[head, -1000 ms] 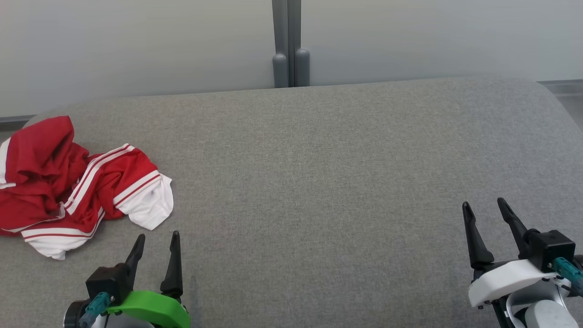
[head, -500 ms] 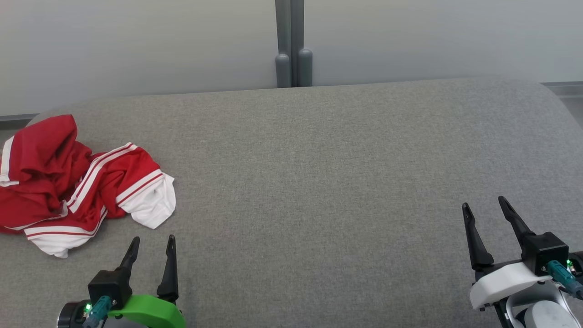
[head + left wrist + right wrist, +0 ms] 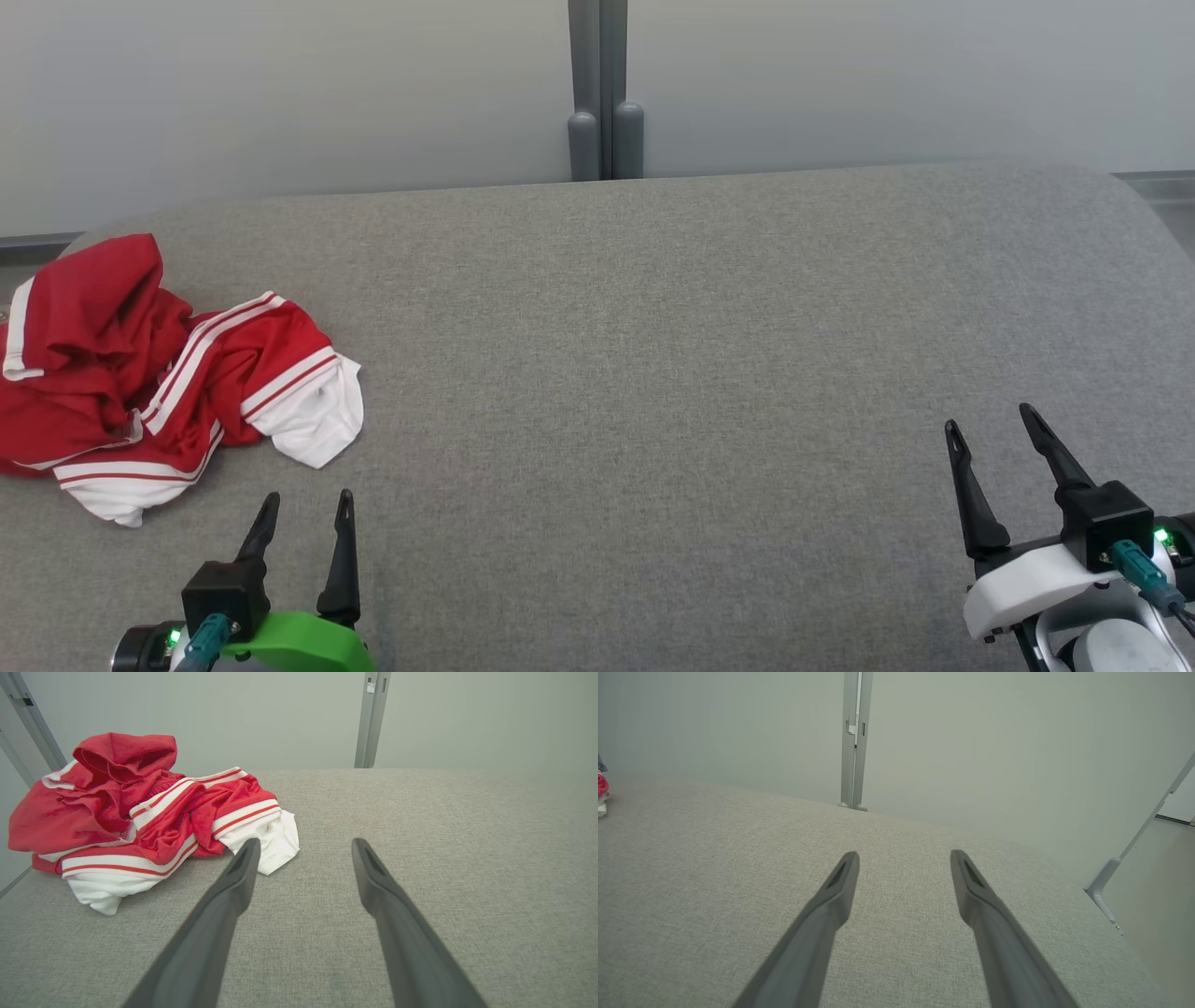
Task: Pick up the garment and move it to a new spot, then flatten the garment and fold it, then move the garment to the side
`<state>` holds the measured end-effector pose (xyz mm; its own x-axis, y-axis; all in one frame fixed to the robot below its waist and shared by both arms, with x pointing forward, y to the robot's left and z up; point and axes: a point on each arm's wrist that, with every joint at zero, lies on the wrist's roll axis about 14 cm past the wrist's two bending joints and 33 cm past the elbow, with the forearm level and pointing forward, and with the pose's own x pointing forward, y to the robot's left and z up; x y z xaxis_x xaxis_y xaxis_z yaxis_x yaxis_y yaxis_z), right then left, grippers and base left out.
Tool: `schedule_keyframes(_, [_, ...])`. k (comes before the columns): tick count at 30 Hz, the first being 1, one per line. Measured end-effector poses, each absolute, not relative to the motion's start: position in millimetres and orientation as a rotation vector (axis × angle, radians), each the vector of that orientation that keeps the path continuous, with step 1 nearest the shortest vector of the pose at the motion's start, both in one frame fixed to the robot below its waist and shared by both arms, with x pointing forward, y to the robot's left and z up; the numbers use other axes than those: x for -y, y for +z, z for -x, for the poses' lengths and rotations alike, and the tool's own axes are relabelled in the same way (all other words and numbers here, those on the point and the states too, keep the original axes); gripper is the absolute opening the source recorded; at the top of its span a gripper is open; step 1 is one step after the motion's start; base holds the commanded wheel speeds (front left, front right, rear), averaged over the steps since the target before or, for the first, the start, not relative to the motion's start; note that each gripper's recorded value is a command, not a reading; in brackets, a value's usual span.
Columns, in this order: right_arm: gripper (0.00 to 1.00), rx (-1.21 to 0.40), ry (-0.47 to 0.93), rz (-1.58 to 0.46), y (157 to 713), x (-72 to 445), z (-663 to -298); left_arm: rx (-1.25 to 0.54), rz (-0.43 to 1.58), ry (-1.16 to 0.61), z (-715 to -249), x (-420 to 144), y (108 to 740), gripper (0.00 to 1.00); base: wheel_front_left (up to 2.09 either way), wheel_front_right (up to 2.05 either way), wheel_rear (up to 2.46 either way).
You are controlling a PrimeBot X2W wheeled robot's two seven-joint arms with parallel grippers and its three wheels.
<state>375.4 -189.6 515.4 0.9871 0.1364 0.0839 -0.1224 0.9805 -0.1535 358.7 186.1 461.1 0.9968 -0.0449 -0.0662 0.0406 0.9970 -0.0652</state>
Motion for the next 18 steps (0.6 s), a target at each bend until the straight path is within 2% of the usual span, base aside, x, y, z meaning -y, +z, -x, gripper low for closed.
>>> schedule_keyframes(13, [1.0, 0.09, 0.13, 0.147, 514, 190, -375, -0.073, 0.081, -0.035, -358, -187, 459, 1.0, 0.0, 0.0, 0.0])
schedule_keyframes(18, [1.0, 0.086, 0.17, 0.151, 512, 178, -377, -0.069, 0.082, -0.033, -357, -188, 460, 1.0, 0.0, 0.0, 0.0])
